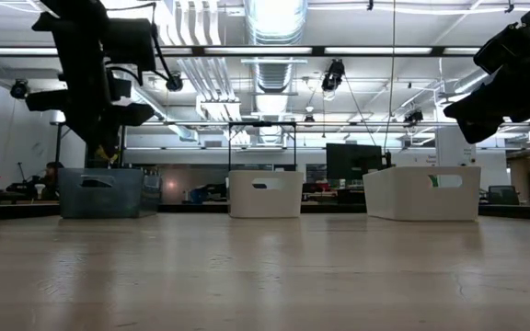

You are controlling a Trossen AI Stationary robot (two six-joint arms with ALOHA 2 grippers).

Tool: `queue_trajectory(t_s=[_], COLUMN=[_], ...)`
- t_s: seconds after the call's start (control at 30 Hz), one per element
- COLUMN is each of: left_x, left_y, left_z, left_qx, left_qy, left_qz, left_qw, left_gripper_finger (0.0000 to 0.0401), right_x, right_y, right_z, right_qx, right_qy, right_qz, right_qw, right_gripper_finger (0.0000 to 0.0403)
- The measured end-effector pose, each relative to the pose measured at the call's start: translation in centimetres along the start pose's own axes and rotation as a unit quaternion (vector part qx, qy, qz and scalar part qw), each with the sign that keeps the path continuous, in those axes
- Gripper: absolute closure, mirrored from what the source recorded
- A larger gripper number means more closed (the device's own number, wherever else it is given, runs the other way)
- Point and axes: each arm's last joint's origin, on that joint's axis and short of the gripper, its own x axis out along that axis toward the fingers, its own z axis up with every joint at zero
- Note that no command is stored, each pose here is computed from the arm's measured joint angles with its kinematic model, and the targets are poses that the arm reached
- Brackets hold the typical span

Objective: Pick and place Stapler, Stapler remover, tape
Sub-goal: Put the yellow stapler into the black bin

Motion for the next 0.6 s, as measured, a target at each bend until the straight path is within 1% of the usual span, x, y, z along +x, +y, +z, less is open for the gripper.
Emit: queue_trajectory(t_s=[0.1, 0.3, 0.4, 0.6], left_x=[0.4, 0.7, 0.8, 1.2], left_y=[0.2, -0.1, -0.2, -0.2], left_z=[0.3, 0.9, 1.1, 0.9], left_qx=[-0.013, -0.012, -0.023, -0.015], left_qy=[0.018, 0.011, 0.012, 0.019], left_qz=[0.001, -0.016, -0.024, -0.025], left_qw=[1.000, 1.000, 0.999, 0.999], left_gripper_finger=[0.0323, 0.0312, 0.0296, 0.0247], right_x=[0.0, 0.0, 0.0, 0.0], right_y=[0.0, 0.0, 0.0, 0.0], right_z=[0.0, 0.0, 0.0, 0.0], right_qx=[0.000, 0.000, 0.000, 0.000], right_qy=[0.000, 0.000, 0.000, 0.000], right_qz=[0.000, 0.000, 0.000, 0.000], right_qw=[1.000, 1.000, 1.000, 1.000], right_gripper_finger=[0.0394, 0.0394, 0.0394, 0.0394])
